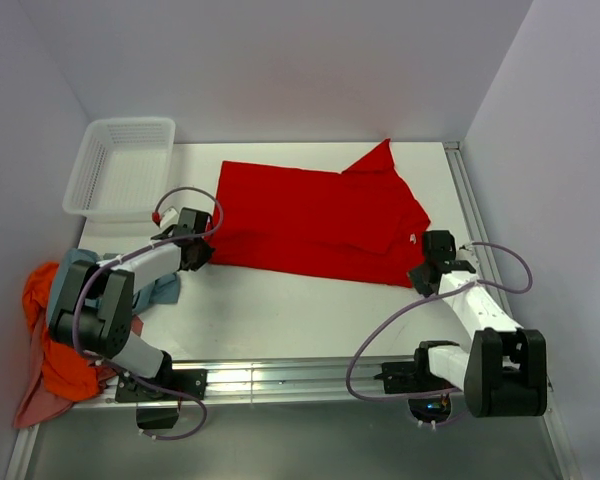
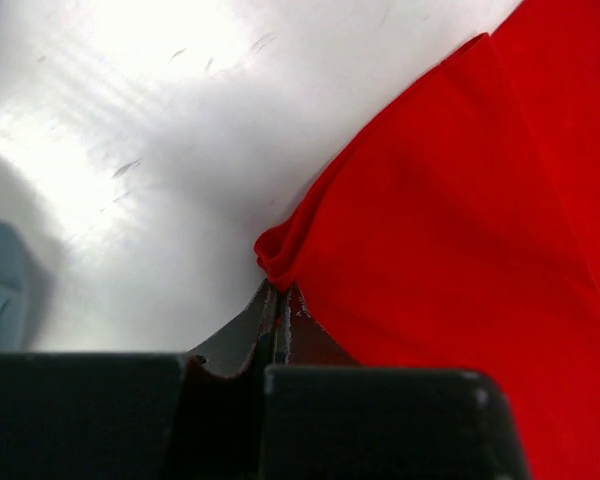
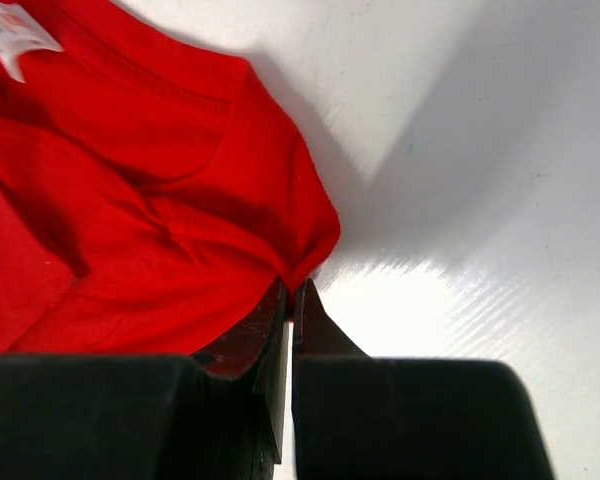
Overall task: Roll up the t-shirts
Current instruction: Fold the tshirt
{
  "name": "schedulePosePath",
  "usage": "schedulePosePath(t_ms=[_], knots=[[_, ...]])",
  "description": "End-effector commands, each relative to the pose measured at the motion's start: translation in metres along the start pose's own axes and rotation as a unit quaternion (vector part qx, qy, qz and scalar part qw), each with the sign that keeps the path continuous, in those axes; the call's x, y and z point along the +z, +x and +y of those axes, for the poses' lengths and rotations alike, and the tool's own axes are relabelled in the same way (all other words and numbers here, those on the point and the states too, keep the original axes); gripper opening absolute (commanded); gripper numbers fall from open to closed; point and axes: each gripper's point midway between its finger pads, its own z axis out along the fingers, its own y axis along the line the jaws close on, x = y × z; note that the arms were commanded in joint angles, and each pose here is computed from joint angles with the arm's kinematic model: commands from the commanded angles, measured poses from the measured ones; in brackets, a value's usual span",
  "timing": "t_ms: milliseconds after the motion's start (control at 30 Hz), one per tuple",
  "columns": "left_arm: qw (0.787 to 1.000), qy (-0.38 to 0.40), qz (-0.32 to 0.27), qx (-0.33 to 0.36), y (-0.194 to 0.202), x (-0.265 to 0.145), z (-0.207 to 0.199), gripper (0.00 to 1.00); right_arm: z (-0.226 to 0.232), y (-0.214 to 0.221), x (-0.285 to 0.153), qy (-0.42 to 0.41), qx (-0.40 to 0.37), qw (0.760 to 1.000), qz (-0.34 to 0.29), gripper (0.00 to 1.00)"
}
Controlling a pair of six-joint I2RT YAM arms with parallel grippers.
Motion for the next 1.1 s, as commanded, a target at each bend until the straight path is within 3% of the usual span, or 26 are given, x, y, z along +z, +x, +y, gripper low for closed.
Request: schedulePosePath(t_ms=[0, 200, 267, 333, 367, 767, 900, 1067], knots=[[1.000, -0.002, -0.014, -0.003, -0.005, -0.013, 0.010, 0.00, -0.012, -0.006, -0.006, 0.010, -0.008, 1.000, -0.016, 0.00], [1.000, -0.001, -0.018, -0.005, -0.004, -0.021, 0.017, 0.00, -0.018, -0.004, -0.013, 0.008, -0.020, 1.000, -0.016, 0.02], [1.000, 0.002, -0.016, -0.003, -0.003, -0.022, 0.017, 0.00, -0.016, 0.000, -0.015, 0.000, -0.020, 1.000, -0.006, 0.12], [1.000, 0.004, -0.014, -0.003, -0.001, -0.023, 0.017, 0.00, -0.016, 0.000, -0.016, -0.003, -0.019, 1.000, -0.005, 0.31], [1.000, 0.004, -0.013, -0.002, 0.000, -0.023, 0.018, 0.00, -0.015, 0.001, -0.017, -0.008, -0.023, 1.000, -0.004, 0.33], [1.000, 0.005, -0.011, 0.005, 0.007, -0.017, 0.021, 0.00, 0.059, -0.017, -0.059, -0.184, -0.118, 0.976, -0.015, 0.40], [1.000, 0.012, -0.011, 0.007, 0.008, -0.018, 0.018, 0.00, 0.088, 0.001, -0.055, -0.247, -0.127, 0.960, 0.037, 0.40], [1.000, 0.016, -0.012, 0.013, 0.010, -0.020, 0.017, 0.00, 0.106, 0.004, -0.043, -0.271, -0.122, 0.953, 0.052, 0.40]])
